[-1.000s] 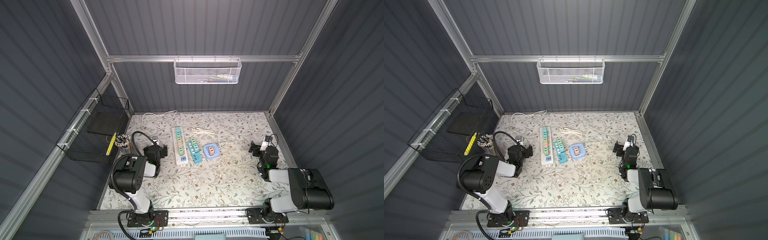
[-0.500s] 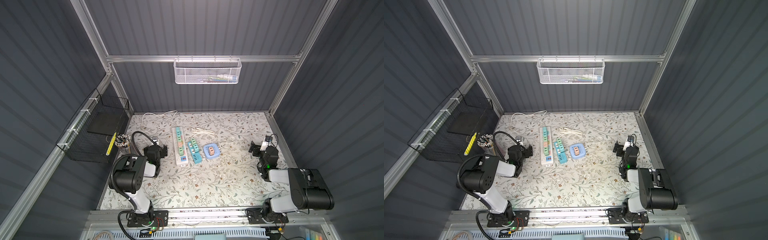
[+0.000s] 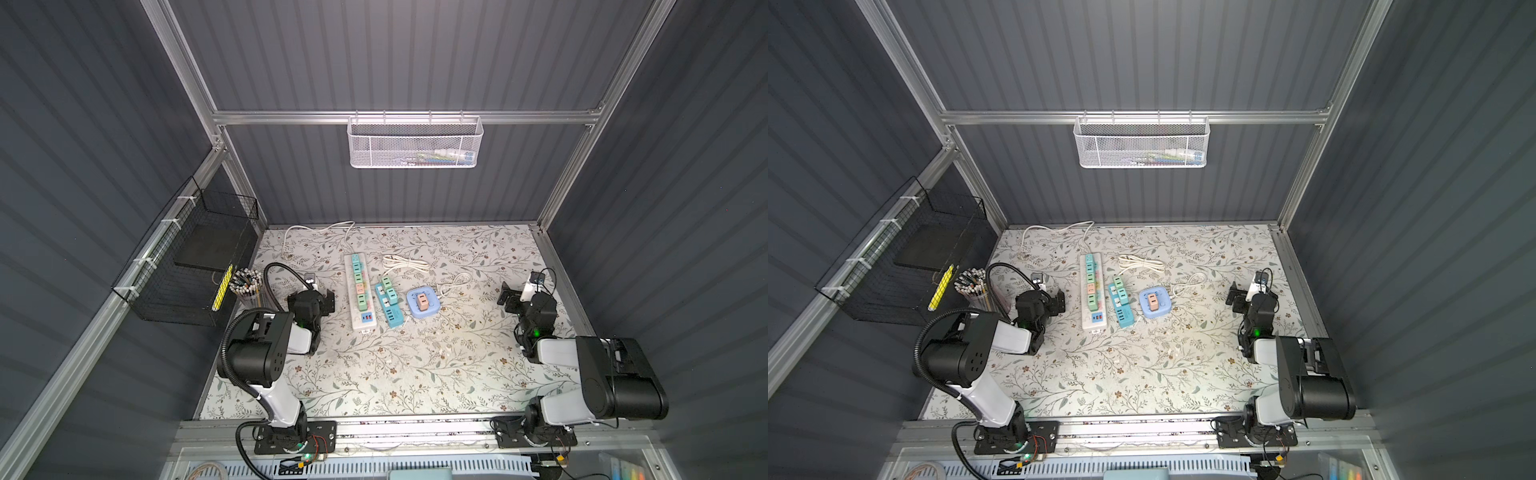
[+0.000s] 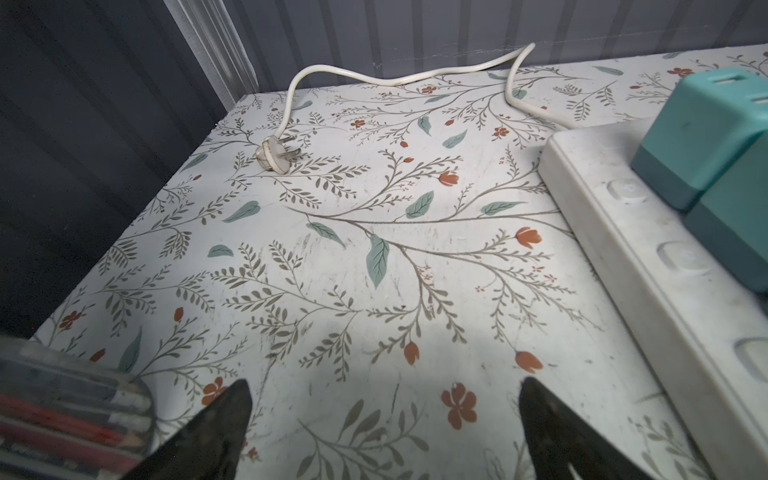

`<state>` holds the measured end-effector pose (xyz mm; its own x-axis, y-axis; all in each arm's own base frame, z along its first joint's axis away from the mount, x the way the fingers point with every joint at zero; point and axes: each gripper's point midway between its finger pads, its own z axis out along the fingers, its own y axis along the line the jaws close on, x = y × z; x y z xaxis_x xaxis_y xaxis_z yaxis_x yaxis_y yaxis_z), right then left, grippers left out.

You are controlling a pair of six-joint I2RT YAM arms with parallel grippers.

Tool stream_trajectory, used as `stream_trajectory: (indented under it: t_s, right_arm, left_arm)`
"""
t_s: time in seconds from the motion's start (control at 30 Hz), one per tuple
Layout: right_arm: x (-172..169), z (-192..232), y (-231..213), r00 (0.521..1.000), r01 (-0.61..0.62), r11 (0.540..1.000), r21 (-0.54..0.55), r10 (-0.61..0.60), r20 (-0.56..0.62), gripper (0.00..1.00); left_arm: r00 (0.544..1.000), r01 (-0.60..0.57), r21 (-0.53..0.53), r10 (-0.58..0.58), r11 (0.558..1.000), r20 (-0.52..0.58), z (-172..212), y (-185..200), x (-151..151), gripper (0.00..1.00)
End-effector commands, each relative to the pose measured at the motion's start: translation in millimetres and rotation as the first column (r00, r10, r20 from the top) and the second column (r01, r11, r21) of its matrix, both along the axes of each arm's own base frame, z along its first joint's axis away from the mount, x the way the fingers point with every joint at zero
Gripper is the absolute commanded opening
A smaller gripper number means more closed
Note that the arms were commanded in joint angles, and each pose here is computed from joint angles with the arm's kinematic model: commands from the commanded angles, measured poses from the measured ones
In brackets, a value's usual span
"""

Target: Insert the plug

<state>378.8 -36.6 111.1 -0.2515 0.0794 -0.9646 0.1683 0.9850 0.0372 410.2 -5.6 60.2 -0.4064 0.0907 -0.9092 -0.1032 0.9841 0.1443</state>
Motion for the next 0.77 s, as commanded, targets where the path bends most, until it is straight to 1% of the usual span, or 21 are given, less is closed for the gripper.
stream_trajectory:
  t_s: [0.0, 0.73]
  right_arm:
    - [4.4, 9.1, -0.2, 1.000, -0.002, 1.000, 0.006, 0.002, 0.031, 0.99]
    - [4.6, 9.6, -0.2, 0.999, -0.001, 1.000, 0.005, 0.001, 0.032, 0.99]
  left_arm:
    - [1.000, -0.001, -0.017, 0.002, 1.000, 0.023, 6.5, -0.2, 3.3, 1.00]
    - [1.000, 0.000, -0.018, 0.000, 1.000, 0.023, 6.5, -0.1, 3.0, 1.00]
